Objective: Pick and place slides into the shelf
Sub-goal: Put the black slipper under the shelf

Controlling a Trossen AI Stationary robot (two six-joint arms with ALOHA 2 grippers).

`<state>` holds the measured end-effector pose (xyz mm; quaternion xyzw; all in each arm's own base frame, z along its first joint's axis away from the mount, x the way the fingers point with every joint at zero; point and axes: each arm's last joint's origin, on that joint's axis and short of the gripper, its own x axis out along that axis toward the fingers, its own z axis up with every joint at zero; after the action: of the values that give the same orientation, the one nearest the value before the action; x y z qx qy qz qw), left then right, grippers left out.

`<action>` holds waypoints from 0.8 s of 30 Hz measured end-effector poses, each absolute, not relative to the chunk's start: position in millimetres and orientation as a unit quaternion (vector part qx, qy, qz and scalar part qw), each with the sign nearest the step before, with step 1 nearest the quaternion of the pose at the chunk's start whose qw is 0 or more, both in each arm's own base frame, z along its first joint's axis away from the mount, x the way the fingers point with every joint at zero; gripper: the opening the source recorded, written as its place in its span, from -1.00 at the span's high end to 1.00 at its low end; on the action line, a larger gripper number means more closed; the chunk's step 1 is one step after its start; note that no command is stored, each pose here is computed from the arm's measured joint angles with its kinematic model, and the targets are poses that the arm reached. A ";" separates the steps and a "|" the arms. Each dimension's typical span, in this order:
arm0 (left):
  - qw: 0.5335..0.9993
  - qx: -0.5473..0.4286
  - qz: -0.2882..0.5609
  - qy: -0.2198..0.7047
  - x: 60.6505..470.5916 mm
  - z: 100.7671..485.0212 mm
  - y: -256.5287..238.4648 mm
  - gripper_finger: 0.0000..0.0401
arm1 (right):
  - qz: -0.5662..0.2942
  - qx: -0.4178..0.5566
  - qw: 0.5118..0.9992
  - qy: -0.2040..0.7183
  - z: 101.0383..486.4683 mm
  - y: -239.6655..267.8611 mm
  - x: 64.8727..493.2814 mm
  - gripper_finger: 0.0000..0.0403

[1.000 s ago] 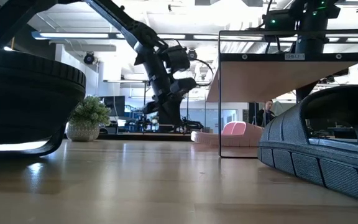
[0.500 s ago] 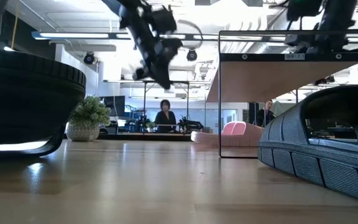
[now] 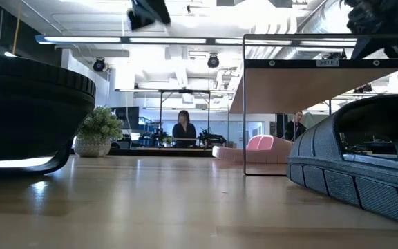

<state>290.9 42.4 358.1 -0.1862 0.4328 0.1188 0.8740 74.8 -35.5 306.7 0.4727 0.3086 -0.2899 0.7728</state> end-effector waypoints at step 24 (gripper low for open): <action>0.887 -0.082 0.158 0.427 337.2 261.1 -214.9 1.00 | -0.192 0.360 0.857 0.316 312.1 -26.4 63.7 1.00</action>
<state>337.2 -214.9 261.1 -0.0819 0.4271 0.1580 0.8865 63.7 -26.4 312.1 0.3604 0.3156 -0.1918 0.8566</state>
